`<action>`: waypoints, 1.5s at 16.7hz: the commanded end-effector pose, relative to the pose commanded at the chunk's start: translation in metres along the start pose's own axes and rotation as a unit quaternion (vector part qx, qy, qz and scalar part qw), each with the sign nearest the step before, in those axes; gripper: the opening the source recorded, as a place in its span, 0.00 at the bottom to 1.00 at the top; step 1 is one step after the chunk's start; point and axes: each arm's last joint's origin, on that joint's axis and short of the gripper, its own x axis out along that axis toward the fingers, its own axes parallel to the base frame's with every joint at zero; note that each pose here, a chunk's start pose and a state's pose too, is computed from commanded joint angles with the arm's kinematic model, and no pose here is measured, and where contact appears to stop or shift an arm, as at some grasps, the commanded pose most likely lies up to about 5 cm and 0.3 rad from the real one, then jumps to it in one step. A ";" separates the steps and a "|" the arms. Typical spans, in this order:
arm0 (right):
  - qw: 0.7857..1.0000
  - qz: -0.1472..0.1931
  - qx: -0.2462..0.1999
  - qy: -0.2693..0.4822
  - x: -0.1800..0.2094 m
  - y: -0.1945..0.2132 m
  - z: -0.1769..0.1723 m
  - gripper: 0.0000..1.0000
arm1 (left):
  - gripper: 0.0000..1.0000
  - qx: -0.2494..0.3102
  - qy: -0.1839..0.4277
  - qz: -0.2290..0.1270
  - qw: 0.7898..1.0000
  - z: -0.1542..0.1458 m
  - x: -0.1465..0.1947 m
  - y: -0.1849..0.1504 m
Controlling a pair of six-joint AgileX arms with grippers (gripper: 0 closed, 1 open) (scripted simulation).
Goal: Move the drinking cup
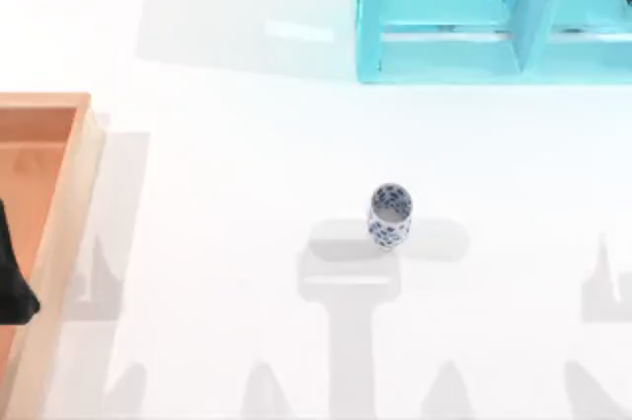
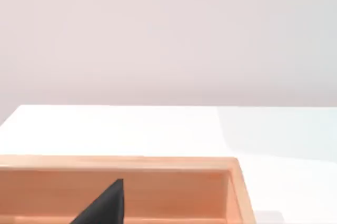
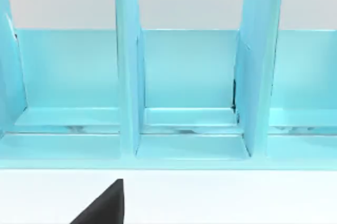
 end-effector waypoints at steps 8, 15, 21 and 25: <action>0.996 -0.007 0.032 0.086 0.003 0.000 0.038 1.00 | 1.00 0.000 0.000 0.000 1.000 0.000 0.000 0.000; 0.946 -0.024 0.097 0.309 0.072 0.009 0.148 1.00 | 1.00 0.000 0.000 0.000 1.000 0.000 0.000 0.000; 0.838 -0.033 0.103 0.535 0.192 0.059 0.161 1.00 | 1.00 0.000 0.000 0.000 1.000 0.000 0.000 0.000; 0.766 -0.033 0.073 0.638 0.239 0.119 0.129 1.00 | 1.00 0.000 0.000 0.000 1.000 0.000 0.000 0.000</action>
